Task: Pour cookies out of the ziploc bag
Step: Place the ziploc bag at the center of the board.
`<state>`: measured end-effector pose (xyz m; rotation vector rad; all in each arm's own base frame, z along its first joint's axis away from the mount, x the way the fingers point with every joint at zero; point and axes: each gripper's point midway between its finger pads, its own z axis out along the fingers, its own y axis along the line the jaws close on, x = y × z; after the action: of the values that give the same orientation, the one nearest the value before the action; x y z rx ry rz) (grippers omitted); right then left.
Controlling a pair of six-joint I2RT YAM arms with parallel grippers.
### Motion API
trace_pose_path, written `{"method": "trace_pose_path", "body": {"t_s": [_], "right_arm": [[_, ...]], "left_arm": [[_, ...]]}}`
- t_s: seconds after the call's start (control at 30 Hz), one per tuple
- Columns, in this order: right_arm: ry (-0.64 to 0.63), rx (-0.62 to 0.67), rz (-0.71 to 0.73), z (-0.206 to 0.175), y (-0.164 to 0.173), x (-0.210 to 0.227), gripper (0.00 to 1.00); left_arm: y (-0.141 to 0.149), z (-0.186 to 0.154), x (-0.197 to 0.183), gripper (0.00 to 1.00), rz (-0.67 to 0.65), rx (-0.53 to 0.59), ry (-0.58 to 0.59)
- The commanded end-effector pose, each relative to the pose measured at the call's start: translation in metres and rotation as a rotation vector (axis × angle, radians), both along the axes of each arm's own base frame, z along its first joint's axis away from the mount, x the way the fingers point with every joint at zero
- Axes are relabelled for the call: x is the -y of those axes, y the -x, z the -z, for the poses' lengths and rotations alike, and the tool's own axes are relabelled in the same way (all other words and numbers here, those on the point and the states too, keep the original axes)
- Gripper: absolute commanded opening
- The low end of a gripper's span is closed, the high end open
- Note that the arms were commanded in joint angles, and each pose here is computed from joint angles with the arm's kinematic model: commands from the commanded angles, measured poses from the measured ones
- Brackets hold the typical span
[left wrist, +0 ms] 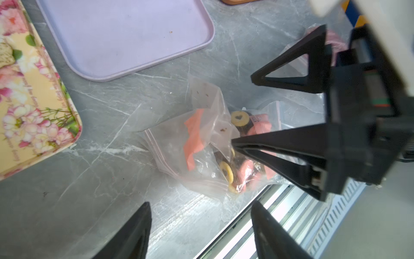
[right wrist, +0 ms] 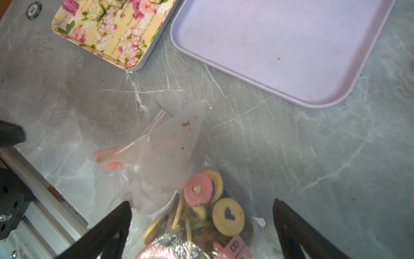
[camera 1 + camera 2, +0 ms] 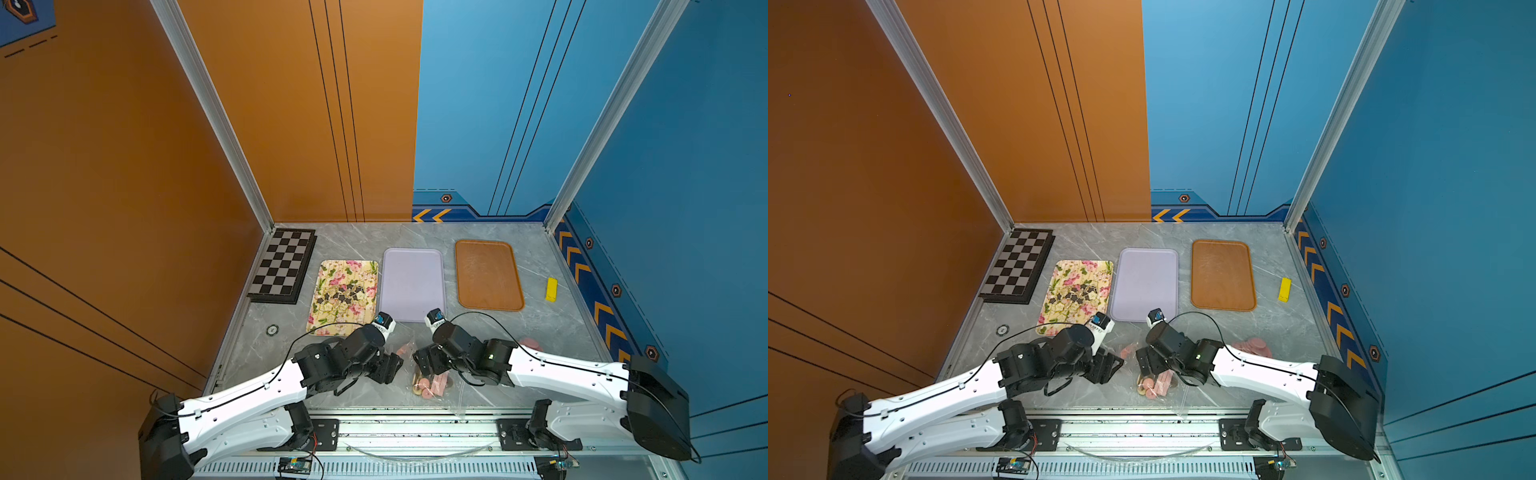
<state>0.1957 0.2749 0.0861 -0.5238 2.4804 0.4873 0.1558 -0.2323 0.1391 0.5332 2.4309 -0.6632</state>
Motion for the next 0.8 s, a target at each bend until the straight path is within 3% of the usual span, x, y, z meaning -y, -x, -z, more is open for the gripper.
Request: {"method": "trace_pose_path", "body": {"t_s": [0.0, 0.2, 0.33, 0.5, 0.6, 0.77], "right_arm": [[-0.006, 0.000, -0.032, -0.001, -0.011, -0.015, 1.00], [-0.008, -0.080, -0.172, 0.011, -0.011, -0.063, 0.97], [-0.042, -0.083, -0.193, 0.011, -0.009, -0.076, 0.96], [-0.029, -0.051, -0.147, -0.006, -0.002, -0.044, 0.96], [-0.059, 0.004, -0.111, -0.034, 0.003, -0.020, 0.97], [-0.022, 0.044, 0.018, -0.051, 0.010, 0.037, 1.00]], "left_arm": [[-0.003, -0.005, -0.012, 0.68, -0.074, 0.025, 0.015], [-0.017, -0.023, -0.030, 0.66, -0.155, 0.115, -0.038], [-0.024, -0.034, -0.033, 0.65, -0.179, 0.149, -0.067], [-0.027, -0.030, -0.035, 0.64, -0.190, 0.158, -0.098], [-0.029, -0.022, -0.031, 0.64, -0.177, 0.142, -0.134], [-0.025, -0.018, 0.010, 0.64, -0.019, 0.104, -0.196]]}}
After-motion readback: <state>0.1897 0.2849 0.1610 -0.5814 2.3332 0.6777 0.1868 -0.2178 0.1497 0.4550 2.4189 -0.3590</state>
